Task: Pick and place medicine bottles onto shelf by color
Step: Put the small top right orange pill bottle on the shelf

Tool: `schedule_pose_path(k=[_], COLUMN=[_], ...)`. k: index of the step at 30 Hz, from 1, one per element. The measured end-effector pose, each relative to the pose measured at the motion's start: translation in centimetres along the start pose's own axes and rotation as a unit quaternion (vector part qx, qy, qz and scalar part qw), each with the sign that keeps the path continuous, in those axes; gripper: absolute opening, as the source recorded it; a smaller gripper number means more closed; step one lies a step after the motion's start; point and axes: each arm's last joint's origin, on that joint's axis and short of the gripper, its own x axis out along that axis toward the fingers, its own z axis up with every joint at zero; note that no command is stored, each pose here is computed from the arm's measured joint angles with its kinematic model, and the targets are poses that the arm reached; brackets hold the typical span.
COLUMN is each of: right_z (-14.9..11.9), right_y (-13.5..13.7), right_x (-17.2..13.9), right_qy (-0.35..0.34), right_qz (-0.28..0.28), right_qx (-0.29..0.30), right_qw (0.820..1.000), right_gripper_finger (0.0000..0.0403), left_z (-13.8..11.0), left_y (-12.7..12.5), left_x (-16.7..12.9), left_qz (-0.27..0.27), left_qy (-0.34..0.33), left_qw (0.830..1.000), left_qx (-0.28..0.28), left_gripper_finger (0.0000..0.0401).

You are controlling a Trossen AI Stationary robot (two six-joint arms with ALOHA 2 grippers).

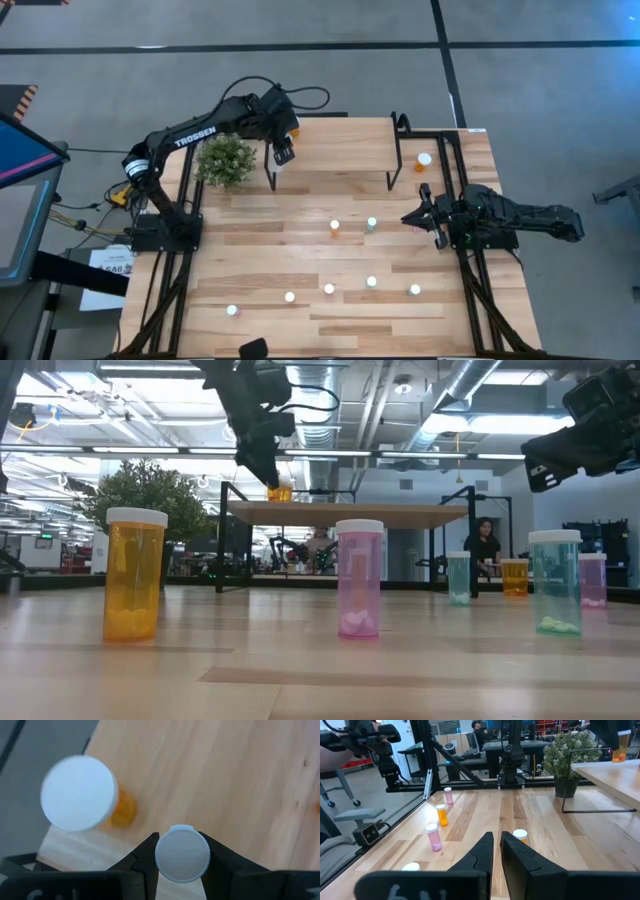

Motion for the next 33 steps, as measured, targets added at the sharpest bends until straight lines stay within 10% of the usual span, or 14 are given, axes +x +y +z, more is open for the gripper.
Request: schedule_pose_path(k=[33], right_z=[0.0], right_y=[0.0], right_x=[0.0], right_qy=[0.000], right_qz=[0.000], right_qx=[0.000], right_qw=[1.000], right_gripper_finger=[0.0061], left_z=[0.5], left_y=[0.2], left_x=[1.7], left_qz=[0.014], left_qy=[-0.001], left_qw=[1.000], left_qx=[0.000], left_gripper_finger=[0.0174])
